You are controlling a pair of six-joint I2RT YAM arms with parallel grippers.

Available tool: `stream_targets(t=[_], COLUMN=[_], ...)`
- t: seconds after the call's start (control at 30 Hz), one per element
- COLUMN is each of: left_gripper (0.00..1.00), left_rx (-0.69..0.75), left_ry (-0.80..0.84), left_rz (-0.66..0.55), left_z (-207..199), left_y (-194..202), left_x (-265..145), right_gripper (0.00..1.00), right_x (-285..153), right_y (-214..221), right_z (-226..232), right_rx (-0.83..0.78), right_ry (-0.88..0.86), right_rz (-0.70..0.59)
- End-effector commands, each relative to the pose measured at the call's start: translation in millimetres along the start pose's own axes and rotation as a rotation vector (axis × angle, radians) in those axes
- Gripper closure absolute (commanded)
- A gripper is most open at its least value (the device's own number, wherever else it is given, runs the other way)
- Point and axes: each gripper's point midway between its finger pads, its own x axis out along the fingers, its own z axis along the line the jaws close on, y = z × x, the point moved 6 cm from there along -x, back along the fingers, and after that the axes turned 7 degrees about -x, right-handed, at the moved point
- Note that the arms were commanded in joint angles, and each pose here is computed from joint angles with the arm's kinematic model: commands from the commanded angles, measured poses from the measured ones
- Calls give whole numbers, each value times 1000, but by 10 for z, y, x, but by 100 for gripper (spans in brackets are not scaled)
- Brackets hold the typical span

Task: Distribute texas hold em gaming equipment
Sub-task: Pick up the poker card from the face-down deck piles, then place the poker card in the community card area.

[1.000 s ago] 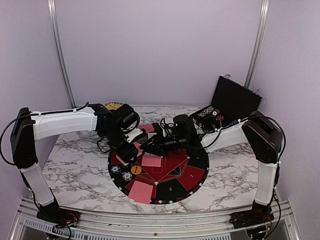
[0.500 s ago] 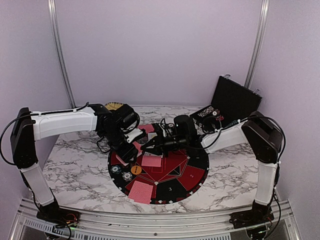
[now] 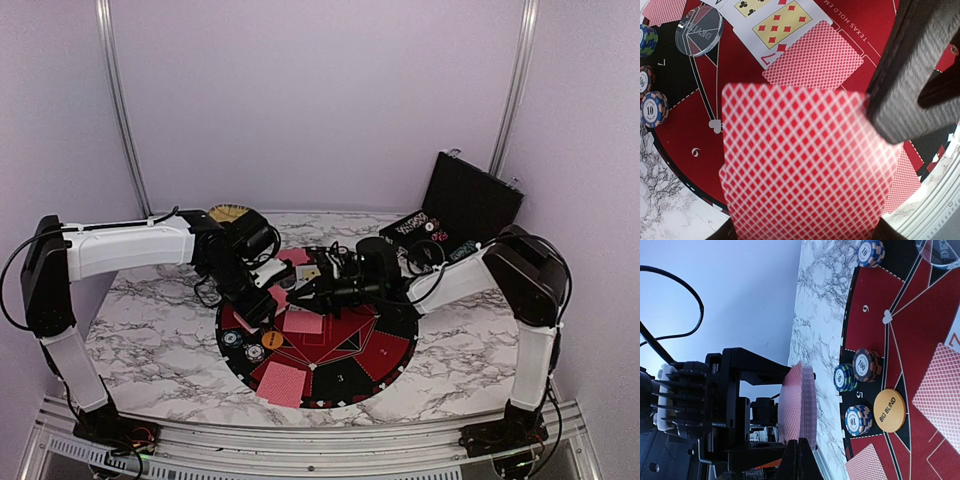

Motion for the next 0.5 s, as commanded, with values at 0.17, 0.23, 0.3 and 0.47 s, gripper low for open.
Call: stream_targets(t=[0.17,0.23,0.3,0.47], left_gripper=[76,75,75,75], left_rx=[-15,-18,-19,-68], left_ry=[-35,-38,-40,-54], left_rz=[11,9,9,9], left_z=[86,96,105,141], left_y=[114,125,138,199], left_x=[-85,-86,-79,-63], right_gripper=[100,100,100,100], right_x=[-241,-295,-357,-513], right_y=[-163,-167,-170,-114], right_z=[119,105,81,15], right_rx=[-5,2,12,63], right_ry=[-15,-6,6,26], right_rz=[-92,-113,-138,-213])
